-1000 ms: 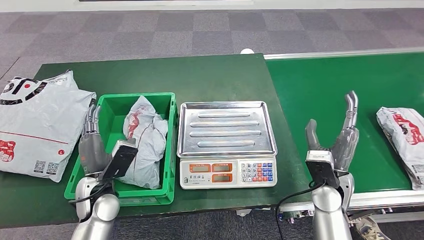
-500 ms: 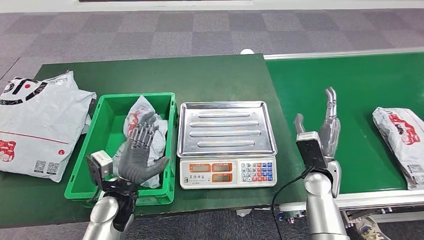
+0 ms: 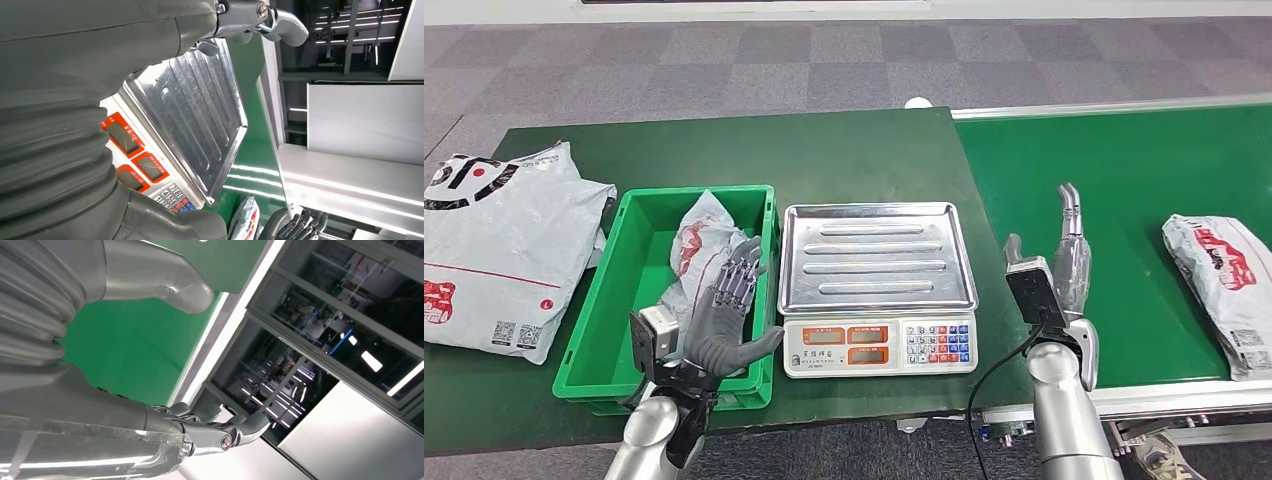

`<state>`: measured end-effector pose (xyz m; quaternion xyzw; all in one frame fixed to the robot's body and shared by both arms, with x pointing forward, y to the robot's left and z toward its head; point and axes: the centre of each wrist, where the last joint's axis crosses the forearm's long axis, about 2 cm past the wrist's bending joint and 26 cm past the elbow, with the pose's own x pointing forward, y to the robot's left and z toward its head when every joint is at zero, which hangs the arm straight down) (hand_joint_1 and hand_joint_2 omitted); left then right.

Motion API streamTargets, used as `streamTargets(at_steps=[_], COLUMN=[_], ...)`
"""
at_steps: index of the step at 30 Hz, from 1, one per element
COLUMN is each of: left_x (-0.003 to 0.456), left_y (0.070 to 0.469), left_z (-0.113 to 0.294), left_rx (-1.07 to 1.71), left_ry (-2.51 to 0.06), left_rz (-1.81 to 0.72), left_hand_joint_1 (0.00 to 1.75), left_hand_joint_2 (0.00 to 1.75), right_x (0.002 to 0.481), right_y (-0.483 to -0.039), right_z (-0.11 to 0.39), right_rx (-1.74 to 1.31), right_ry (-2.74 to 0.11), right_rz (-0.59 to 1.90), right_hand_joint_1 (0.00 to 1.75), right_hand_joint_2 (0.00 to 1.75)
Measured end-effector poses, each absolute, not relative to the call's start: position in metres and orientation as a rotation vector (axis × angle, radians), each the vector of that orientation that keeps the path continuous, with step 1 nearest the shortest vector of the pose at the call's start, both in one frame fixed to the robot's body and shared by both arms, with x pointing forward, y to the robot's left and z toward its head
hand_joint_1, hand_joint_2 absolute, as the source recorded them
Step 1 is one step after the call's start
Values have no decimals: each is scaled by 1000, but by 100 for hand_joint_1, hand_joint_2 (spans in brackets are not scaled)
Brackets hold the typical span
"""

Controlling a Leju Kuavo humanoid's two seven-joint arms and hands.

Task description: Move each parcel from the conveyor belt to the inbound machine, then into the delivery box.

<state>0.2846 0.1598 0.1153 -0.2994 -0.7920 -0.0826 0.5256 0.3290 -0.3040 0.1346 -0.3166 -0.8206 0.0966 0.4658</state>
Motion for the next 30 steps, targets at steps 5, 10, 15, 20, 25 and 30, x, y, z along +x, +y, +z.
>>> streamTargets(at_steps=[5, 10, 15, 20, 25, 30], left_x=[284, 283, 282, 282, 282, 281], left_y=[159, 157, 155, 154, 153, 153], left_z=[114, 115, 115, 115, 116, 116], left_rx=[-729, -779, -790, -808, -807, -804], left_ry=[-1884, -1853, -1842, -1818, -1808, -1804], left_rz=[-201, -210, -219, -230, -243, -251], left_hand_joint_1=[0, 0, 0, 0, 0, 0], left_hand_joint_2=[175, 175, 175, 175, 175, 175], right_x=[329, 326, 318, 315, 312, 306], right_y=[-307, -338, -382, -406, -422, -437], right_z=[133, 121, 100, 87, 72, 60], right_rx=[-867, -1074, -1174, -1272, -1310, -1332], right_ry=[-1970, -1829, -1677, -1531, -1398, -1218], right_rz=[244, 160, 33, -50, -19, 6], right_hand_joint_1=[0, 0, 0, 0, 0, 0], right_hand_joint_2=[175, 175, 175, 175, 175, 175])
